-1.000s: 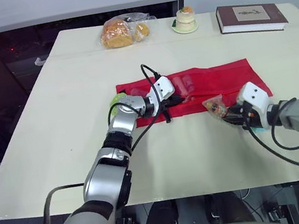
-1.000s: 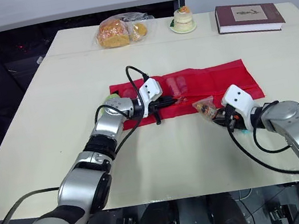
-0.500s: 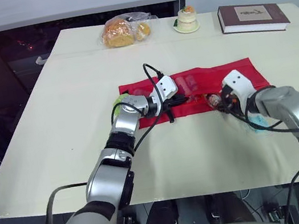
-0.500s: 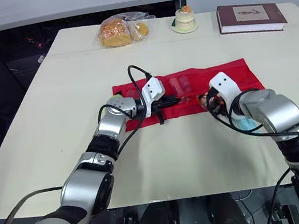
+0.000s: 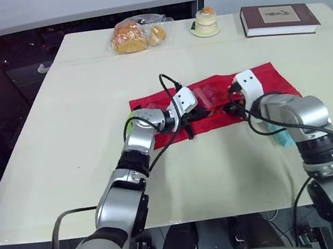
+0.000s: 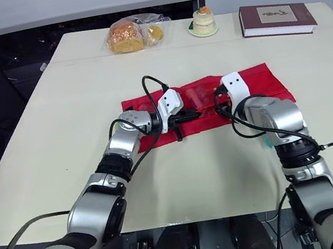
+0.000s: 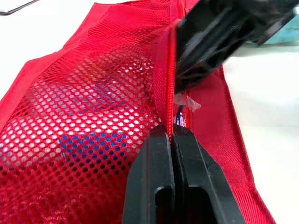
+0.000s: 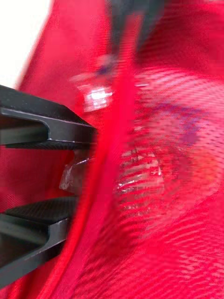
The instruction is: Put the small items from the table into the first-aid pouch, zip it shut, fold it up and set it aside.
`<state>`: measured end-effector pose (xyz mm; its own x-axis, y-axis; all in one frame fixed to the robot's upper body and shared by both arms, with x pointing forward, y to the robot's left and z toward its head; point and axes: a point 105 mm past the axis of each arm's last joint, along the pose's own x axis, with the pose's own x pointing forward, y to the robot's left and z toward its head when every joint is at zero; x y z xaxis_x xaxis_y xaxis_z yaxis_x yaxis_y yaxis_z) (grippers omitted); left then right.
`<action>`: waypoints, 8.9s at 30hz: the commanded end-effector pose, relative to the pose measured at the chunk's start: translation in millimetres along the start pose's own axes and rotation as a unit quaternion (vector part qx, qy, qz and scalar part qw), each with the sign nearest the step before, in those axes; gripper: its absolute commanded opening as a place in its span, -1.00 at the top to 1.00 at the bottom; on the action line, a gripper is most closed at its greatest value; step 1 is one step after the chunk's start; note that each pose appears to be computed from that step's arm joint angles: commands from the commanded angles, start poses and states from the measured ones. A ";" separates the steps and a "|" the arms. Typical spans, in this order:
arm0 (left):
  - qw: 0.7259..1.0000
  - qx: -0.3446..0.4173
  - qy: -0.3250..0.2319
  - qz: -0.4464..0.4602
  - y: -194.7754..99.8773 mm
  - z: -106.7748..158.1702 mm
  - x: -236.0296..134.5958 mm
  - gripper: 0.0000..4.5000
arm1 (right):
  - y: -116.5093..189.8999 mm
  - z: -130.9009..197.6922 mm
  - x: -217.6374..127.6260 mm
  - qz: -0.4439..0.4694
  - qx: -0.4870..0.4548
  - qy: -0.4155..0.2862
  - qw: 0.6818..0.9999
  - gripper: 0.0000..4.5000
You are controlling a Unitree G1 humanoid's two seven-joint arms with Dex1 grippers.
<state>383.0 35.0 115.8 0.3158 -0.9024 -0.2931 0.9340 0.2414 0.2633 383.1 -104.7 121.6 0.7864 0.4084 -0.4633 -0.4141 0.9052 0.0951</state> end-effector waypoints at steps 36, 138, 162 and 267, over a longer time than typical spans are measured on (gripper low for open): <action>0.993 0.068 0.092 0.018 38.4 -21.2 -63.2 1.00 | -20.9 -11.8 -189.0 0.088 -0.201 -0.286 0.933 -1.00; 0.997 0.054 -0.002 0.057 7.7 47.0 72.4 0.96 | -31.2 -98.4 -157.9 -0.129 -0.044 -0.111 0.984 -1.00; 0.998 0.048 -0.023 0.025 -2.0 56.0 76.8 1.00 | -4.8 -73.1 -149.2 -0.064 -0.019 -0.155 0.986 0.98; 0.998 -0.058 -0.019 -0.030 -66.1 28.0 -142.6 -1.00 | -160.0 -89.7 -185.5 -0.326 -0.099 -0.140 0.930 -0.15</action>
<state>270.5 131.5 156.9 0.2145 -0.9364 -0.2778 0.9759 0.1941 0.0993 264.0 -337.5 90.8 0.9598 -0.2186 -0.1760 0.1619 0.9435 -0.2892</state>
